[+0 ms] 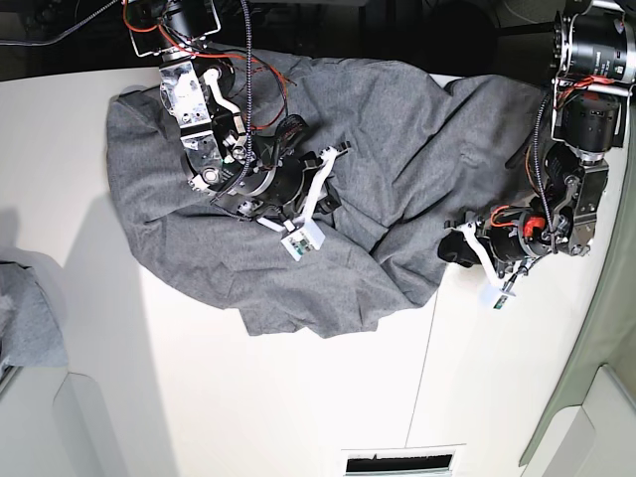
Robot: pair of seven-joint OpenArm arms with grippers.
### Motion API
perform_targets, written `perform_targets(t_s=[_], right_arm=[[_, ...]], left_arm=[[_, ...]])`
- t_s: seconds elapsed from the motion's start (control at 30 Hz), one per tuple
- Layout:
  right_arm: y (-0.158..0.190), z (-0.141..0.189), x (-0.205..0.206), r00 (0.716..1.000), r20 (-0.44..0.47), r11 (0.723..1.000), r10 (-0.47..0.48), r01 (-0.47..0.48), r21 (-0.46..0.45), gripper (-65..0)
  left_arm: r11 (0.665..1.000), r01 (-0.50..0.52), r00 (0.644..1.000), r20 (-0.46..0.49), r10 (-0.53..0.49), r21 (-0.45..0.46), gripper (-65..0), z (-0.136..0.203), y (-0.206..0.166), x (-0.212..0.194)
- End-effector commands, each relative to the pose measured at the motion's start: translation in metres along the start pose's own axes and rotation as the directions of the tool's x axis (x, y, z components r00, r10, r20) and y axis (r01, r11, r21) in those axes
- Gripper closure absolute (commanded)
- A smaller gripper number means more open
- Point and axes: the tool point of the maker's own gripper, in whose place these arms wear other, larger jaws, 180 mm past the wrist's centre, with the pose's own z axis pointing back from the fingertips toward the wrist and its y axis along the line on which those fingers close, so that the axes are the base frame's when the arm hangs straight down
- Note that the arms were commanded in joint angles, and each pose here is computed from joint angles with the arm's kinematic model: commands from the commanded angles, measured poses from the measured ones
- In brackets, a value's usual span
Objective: Layout the t-shirt on the table in an organized manner, then fold the t-shirt properly
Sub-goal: 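Pull the shirt edge with the left gripper to spread the fabric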
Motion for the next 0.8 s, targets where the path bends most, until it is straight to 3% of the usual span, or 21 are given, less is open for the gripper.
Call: perform_targets(t_s=[0.0,0.07,0.17,0.33,0.6,0.77], right_arm=[[0.002,0.001,0.017,0.999,0.05,1.0,0.003,-0.004,0.009,0.0],[0.002,0.002,0.017,0.999,0.05,1.0,0.004,-0.004,0.008,0.0],[0.002,0.002,0.017,0.999,0.049,1.0,0.004,-0.004,0.008,0.0],[0.002,0.002,0.016,0.999,0.047,1.0,0.004,-0.004,0.008,0.0],[0.002,0.001,0.007,1.0,-0.003,1.0,0.002,-0.002,0.009,0.0],[-0.001,0.002,-0.001,0.999,-0.035,1.0,0.002,-0.002,0.003,0.0]], left_arm=[[1.0,0.02,1.0,0.012,-0.019,-0.006,-24.0,0.003,0.0,0.007],[1.0,0.011,1.0,0.006,-0.011,-0.018,-20.9,0.0,-0.005,0.001],[1.0,0.007,1.0,0.025,-0.006,-0.028,0.0,-0.003,-0.01,0.003],[0.998,0.053,0.994,0.093,-0.056,0.033,0.0,0.006,0.008,0.037],[0.971,0.145,0.967,0.18,-0.18,0.19,0.0,0.051,0.059,0.125],[0.957,0.187,0.953,0.193,-0.232,0.222,0.0,0.073,0.072,0.149]])
